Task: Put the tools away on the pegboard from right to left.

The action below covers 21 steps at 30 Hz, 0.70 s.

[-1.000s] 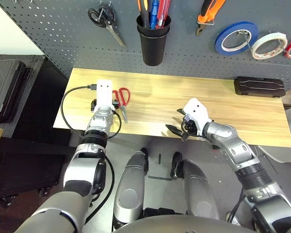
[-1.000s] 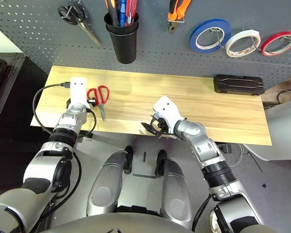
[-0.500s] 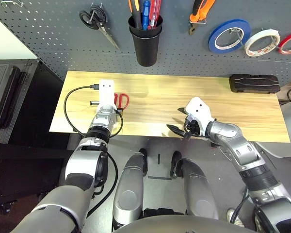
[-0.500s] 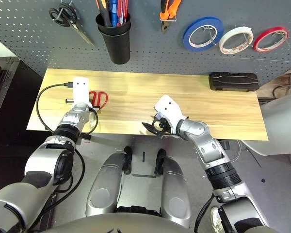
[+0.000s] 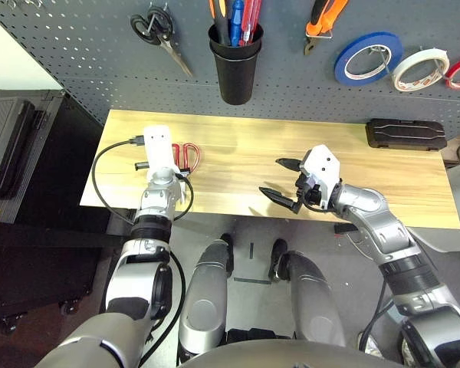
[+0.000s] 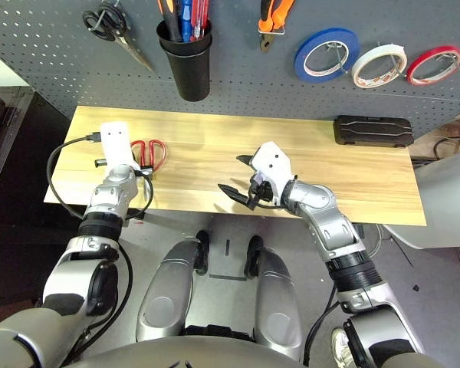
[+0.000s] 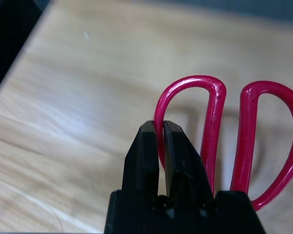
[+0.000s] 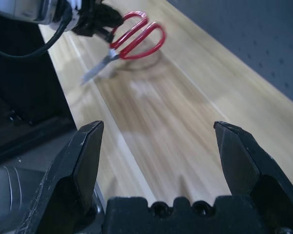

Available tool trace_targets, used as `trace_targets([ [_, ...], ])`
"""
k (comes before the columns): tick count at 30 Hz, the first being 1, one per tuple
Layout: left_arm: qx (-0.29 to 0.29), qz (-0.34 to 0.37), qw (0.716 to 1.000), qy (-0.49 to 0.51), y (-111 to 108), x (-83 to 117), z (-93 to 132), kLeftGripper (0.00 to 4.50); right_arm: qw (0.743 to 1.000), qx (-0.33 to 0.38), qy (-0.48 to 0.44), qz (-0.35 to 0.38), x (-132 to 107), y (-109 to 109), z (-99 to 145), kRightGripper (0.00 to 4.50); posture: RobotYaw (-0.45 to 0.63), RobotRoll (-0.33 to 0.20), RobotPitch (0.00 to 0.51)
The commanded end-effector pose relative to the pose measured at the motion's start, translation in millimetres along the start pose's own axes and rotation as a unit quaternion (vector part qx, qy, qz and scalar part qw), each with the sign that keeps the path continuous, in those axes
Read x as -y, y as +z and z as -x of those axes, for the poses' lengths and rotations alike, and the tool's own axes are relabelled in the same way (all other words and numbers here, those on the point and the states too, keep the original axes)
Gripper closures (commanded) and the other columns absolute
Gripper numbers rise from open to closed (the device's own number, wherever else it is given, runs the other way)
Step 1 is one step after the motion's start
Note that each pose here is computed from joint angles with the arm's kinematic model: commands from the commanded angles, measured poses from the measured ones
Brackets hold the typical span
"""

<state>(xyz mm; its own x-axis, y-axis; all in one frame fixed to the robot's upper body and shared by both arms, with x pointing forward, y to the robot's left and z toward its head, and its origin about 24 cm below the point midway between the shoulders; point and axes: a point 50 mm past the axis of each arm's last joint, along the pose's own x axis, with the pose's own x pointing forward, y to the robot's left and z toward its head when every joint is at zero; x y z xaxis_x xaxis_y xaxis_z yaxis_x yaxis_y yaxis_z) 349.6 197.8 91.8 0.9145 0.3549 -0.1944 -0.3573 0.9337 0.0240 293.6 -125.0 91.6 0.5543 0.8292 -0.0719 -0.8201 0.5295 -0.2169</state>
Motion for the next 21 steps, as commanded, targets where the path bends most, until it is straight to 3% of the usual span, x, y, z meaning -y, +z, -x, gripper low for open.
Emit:
trace_targets([
  [1,0.048,0.051,0.997,0.017,17.7,-13.6,14.0,4.47,0.999,0.034,-0.008,-0.002,7.0,-0.1,3.5,0.0,0.37,0.0,0.256],
  [11,0.131,0.087,0.987,0.019,53.5,-38.1,52.5,4.47,0.995,0.1,0.0,0.011,17.3,16.3,13.0,0.0,0.45,0.0,0.217],
  [21,0.227,0.129,0.965,-0.032,91.4,-44.1,86.4,4.47,0.981,0.192,-0.002,0.033,23.0,34.3,38.7,0.0,0.47,0.0,0.207],
])
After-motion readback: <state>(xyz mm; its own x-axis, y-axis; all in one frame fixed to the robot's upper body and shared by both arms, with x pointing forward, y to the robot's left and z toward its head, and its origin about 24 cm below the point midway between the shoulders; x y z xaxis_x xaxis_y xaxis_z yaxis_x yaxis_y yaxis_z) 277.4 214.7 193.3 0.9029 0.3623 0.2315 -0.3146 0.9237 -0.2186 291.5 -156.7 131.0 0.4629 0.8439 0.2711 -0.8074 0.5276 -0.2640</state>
